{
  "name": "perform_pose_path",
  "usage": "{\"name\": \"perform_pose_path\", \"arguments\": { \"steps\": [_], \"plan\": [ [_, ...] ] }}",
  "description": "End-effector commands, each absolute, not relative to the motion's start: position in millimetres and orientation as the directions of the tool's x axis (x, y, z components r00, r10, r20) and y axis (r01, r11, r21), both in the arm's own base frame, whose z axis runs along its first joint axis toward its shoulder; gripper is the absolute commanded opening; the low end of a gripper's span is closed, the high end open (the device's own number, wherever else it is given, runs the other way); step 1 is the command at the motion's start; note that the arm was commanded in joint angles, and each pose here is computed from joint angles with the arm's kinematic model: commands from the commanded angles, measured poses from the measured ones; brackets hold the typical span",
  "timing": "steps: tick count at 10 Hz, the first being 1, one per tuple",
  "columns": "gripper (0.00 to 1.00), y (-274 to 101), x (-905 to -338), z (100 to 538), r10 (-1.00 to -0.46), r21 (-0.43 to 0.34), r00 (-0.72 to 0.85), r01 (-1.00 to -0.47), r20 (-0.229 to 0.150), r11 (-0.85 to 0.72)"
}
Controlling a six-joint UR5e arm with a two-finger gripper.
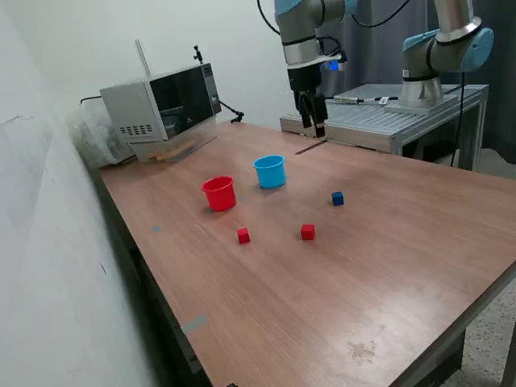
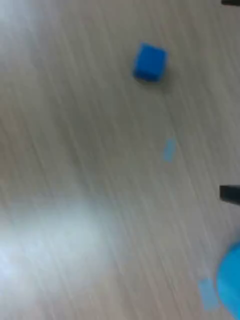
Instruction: Place red objects in the red bin, and blue objects in the blue bin.
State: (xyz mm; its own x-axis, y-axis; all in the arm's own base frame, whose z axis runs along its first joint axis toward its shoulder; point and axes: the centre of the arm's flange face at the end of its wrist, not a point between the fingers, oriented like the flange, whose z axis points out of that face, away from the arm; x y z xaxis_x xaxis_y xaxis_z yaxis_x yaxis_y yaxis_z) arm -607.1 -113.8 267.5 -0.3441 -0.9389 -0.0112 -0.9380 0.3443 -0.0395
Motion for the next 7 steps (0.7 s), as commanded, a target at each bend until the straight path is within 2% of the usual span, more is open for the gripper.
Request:
{"name": "perform_pose_path", "arguments": {
  "steps": [1, 2, 3, 5, 7],
  "plan": [
    [1.00, -165.9, -589.5, 261.2, -0.963, -0.065, -0.268, -0.961, 0.007, 0.267],
    [1.00, -172.8, -590.8, 251.6, -0.957, -0.090, -0.286, -0.956, 0.049, 0.281],
    [1.00, -176.3, -596.0, 229.6, -0.934, -0.125, -0.353, -0.930, 0.054, 0.345],
    [1.00, -176.0, -609.1, 202.9, -0.910, -0.110, -0.411, -0.908, 0.054, 0.403],
    [1.00, -170.8, -619.8, 168.8, -0.885, -0.152, -0.464, -0.877, 0.025, 0.456]
  ]
}}
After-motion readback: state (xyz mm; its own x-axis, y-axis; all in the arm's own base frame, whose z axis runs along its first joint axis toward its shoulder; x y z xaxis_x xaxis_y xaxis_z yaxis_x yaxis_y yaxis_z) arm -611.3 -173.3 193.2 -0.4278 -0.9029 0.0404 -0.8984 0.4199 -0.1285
